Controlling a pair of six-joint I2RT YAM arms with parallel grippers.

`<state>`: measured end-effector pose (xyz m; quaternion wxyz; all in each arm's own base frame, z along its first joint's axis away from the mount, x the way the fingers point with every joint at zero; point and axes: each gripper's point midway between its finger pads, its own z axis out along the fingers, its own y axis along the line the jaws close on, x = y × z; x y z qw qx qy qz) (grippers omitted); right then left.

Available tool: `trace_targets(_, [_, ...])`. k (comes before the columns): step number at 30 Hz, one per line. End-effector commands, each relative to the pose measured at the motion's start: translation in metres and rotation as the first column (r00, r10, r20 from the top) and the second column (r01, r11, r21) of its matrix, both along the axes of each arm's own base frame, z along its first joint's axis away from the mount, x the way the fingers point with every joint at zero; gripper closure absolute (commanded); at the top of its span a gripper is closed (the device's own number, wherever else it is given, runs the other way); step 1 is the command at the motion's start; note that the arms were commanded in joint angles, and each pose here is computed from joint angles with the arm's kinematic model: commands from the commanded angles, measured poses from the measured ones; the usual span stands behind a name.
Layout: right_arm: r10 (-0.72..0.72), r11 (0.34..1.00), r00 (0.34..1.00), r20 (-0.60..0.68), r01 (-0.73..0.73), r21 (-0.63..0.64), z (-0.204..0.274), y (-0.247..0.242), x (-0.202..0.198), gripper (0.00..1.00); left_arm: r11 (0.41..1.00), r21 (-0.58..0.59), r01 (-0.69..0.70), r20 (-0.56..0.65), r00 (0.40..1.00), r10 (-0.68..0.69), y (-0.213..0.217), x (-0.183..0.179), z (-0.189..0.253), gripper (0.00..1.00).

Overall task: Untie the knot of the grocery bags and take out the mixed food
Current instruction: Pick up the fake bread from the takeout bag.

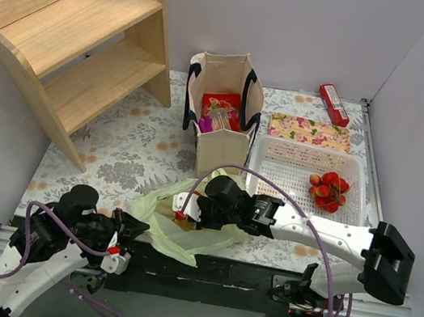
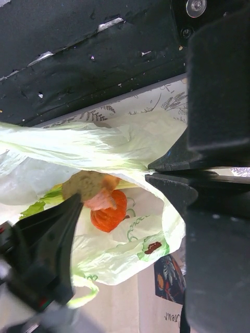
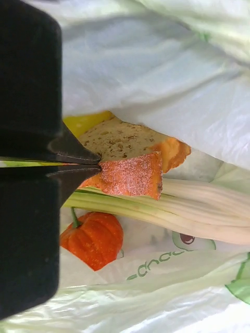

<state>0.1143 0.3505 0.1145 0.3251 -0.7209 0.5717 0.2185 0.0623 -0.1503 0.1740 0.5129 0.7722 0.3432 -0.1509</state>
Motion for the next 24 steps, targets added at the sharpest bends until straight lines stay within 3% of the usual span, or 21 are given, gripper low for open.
trace_targets(1, [0.045, 0.998, 0.997, 0.062, -0.047, 0.031, 0.039, -0.001, 0.0, 0.99, 1.0, -0.005, 0.0, 0.008, 1.0, 0.0, 0.001, 0.0, 0.0, 1.0])
trace_targets(9, [0.075, 0.992, 0.991, 0.109, -0.086, 0.094, 0.109, 0.008, 0.002, 0.99, 1.0, 0.003, -0.014, 0.007, 1.0, 0.014, 0.001, 0.002, -0.002, 1.0])
trace_targets(15, [0.045, 0.981, 0.973, 0.227, -0.086, 0.174, 0.17, 0.005, 0.013, 0.99, 1.0, 0.012, -0.017, 0.006, 1.0, 0.017, 0.002, 0.003, -0.005, 0.99])
trace_targets(20, [-0.021, 0.973, 0.956, 0.292, -0.048, 0.226, 0.213, -0.001, 0.029, 0.99, 0.999, -0.007, -0.036, 0.014, 0.999, 0.036, -0.001, 0.009, -0.001, 0.78])
trace_targets(24, [-0.148, 0.951, 0.927, 0.344, 0.037, 0.308, 0.251, -0.018, 0.067, 0.99, 0.999, -0.02, -0.036, 0.005, 0.999, 0.036, -0.004, 0.01, 0.004, 0.63])
